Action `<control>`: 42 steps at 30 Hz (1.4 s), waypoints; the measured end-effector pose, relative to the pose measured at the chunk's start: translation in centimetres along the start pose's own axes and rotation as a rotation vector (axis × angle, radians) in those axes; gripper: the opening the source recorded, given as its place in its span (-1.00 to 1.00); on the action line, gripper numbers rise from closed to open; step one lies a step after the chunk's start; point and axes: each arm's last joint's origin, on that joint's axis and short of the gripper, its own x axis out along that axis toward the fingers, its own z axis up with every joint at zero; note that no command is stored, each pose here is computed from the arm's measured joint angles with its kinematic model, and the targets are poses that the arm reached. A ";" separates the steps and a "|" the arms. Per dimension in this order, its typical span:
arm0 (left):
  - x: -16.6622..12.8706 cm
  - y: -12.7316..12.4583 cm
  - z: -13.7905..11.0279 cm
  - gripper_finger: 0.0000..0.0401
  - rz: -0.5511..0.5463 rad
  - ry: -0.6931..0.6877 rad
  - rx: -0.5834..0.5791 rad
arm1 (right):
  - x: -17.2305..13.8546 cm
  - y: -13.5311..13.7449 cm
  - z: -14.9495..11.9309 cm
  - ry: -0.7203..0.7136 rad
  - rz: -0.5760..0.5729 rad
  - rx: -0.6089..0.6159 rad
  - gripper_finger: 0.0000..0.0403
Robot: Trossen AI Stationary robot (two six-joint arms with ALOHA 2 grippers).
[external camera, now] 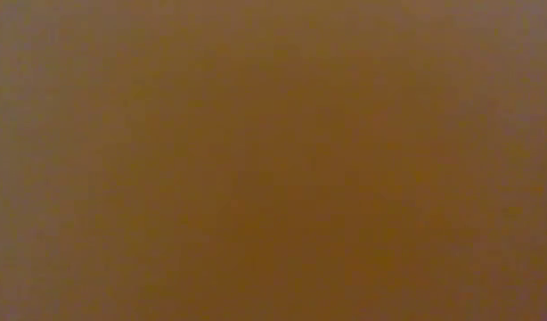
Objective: Sort spices by type
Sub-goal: Put the left brown seasoning bottle into the pink bin
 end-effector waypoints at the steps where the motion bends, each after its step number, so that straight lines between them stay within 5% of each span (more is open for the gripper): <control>1: 0.1 0.0 0.0 0.31 -0.001 -0.002 0.002 | 0.0 0.0 0.0 0.000 0.000 0.001 0.48; 11: 0.2 -0.1 0.0 -0.14 0.012 -0.014 0.003 | 0.0 0.0 -0.1 0.002 -0.002 0.006 0.50; 19: -1.3 -0.2 1.0 -0.05 0.031 -0.012 0.025 | 0.2 -0.1 -0.4 0.010 -0.008 0.002 0.42; 25: -5.4 1.0 3.2 -0.11 0.198 -0.101 0.087 | 0.2 -0.1 -0.4 0.008 -0.008 0.009 0.36; 33: -10.0 8.2 6.3 -0.11 0.291 -0.227 -0.070 | 0.3 0.1 0.1 -0.041 -0.009 -0.029 0.29; 42: -12.2 21.9 8.1 -0.11 0.452 -0.207 -0.372 | 0.4 0.1 0.6 -0.087 -0.018 -0.074 0.16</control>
